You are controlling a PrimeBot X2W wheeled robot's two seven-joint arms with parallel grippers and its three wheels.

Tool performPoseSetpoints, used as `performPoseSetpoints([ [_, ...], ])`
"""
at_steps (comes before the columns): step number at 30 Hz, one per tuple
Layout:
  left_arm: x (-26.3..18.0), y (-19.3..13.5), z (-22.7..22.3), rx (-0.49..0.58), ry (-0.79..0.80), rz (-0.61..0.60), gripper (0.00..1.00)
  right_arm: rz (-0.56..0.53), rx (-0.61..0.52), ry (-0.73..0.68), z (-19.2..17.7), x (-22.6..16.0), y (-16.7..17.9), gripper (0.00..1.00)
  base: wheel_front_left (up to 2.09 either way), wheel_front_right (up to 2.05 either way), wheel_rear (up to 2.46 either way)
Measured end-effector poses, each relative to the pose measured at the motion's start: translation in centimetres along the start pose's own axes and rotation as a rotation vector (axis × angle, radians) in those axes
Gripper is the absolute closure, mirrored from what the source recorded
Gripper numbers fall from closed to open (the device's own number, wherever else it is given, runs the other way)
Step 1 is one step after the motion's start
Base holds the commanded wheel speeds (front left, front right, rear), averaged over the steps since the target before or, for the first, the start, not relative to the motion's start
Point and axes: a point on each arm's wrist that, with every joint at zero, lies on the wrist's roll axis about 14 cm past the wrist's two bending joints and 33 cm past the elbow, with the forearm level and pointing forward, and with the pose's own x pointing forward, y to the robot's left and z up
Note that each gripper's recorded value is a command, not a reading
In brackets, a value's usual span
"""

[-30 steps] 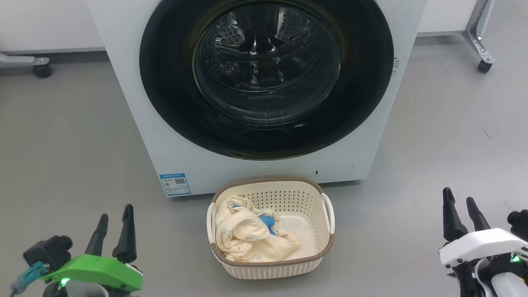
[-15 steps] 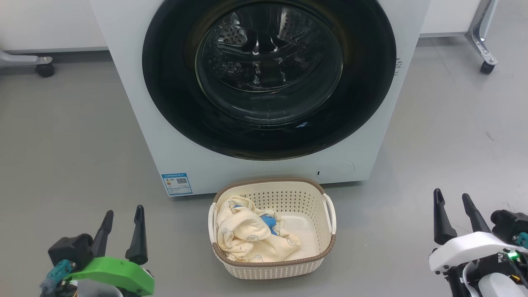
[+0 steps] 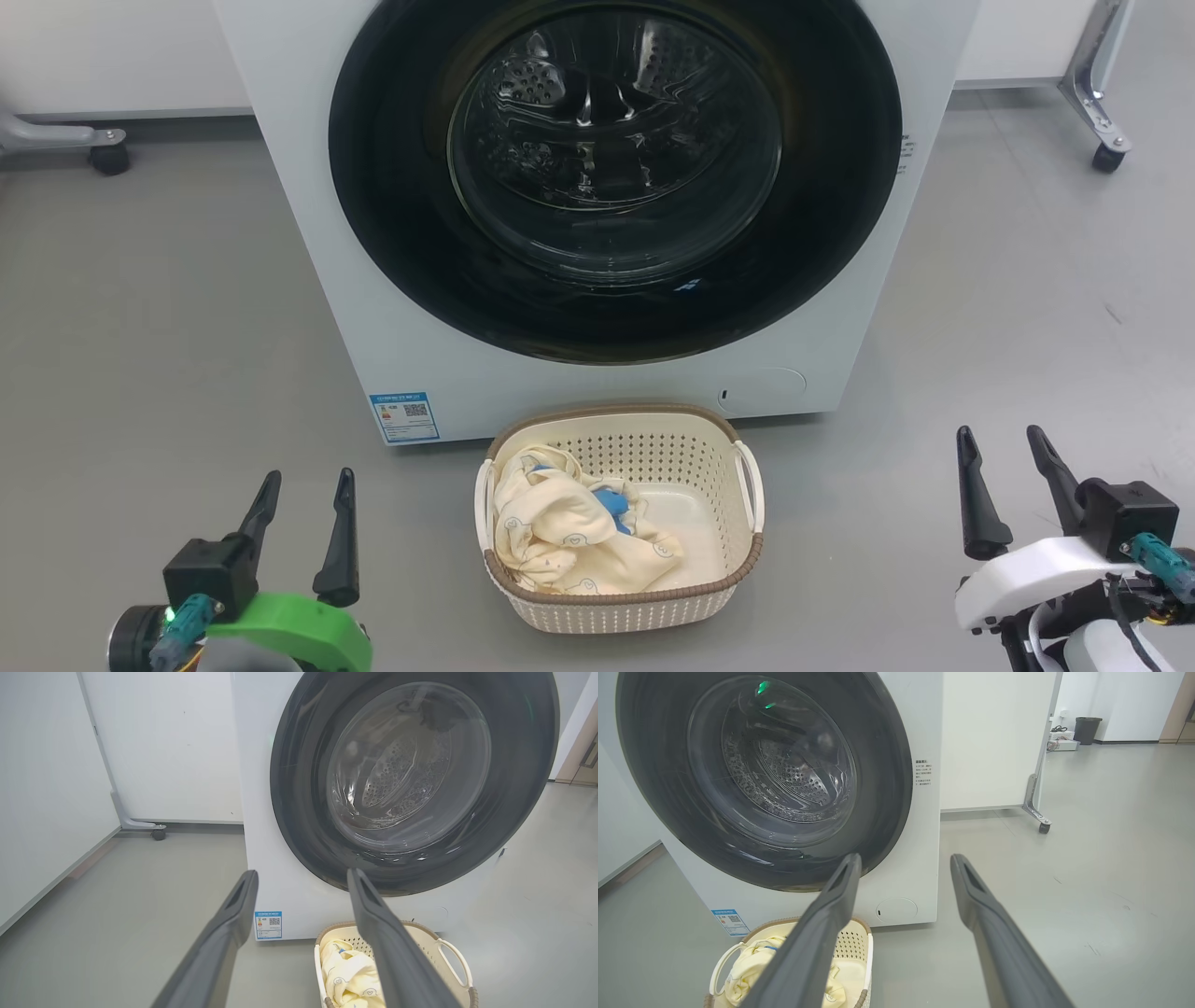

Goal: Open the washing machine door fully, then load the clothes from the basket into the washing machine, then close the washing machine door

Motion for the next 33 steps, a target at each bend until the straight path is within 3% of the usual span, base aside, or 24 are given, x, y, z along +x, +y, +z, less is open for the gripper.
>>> performPoseSetpoints([
  [7,0.0,0.1,0.0,0.083,-0.014,-0.001,0.0,0.007,-0.074,-0.028,0.4,0.0,0.1,0.0,0.0,0.0,0.0],
  [33,-0.3,1.3,-0.7,0.074,0.005,0.056,0.0,-0.015,-0.062,-0.047,1.0,-0.2,-0.3,0.0,0.0,0.0,0.0],
])
